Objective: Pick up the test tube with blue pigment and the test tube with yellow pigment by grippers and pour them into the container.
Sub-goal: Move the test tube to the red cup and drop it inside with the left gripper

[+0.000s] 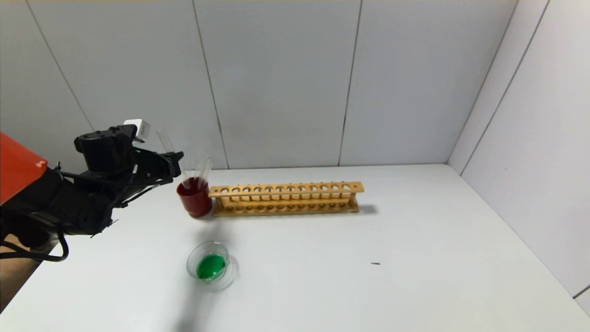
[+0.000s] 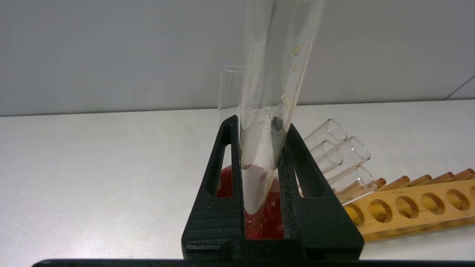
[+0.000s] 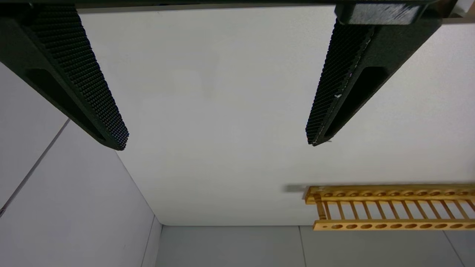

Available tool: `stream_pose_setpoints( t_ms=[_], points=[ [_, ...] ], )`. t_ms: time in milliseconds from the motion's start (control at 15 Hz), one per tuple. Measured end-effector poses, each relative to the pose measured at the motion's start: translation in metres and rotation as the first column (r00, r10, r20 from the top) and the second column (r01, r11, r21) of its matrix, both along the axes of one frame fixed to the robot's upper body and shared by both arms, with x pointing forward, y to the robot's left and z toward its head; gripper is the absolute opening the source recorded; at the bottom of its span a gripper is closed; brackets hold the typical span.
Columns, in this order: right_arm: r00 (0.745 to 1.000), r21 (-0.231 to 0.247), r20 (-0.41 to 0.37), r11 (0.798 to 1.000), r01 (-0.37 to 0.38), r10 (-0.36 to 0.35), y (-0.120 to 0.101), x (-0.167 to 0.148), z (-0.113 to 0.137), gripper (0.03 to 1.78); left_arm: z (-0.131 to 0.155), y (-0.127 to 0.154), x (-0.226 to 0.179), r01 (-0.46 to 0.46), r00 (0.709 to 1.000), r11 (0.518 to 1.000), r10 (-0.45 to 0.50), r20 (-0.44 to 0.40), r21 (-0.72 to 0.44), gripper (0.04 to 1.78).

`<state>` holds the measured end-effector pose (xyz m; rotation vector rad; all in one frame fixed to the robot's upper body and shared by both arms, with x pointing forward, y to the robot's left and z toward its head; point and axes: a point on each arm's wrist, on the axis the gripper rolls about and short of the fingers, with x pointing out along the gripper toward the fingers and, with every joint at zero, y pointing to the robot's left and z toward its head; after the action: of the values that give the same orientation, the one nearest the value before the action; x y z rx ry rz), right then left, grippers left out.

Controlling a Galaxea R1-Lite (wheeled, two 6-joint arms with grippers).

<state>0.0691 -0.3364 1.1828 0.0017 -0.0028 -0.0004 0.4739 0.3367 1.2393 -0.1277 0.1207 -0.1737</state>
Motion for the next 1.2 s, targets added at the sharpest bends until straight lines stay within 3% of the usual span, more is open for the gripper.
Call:
stream_pose_setpoints(
  t_ms=[667, 1200],
  points=[
    [1.000, 0.000, 0.000, 1.000, 0.000, 0.000, 0.000, 0.000, 0.000, 1.75, -0.037, -0.005, 0.003, 0.012, 1.000, 1.000, -0.012, -0.012, 0.010, 0.31],
    [1.000, 0.000, 0.000, 1.000, 0.000, 0.000, 0.000, 0.000, 0.000, 1.75, -0.045, -0.009, 0.003, 0.024, 0.999, 1.000, -0.024, -0.025, 0.013, 0.31]
  ],
)
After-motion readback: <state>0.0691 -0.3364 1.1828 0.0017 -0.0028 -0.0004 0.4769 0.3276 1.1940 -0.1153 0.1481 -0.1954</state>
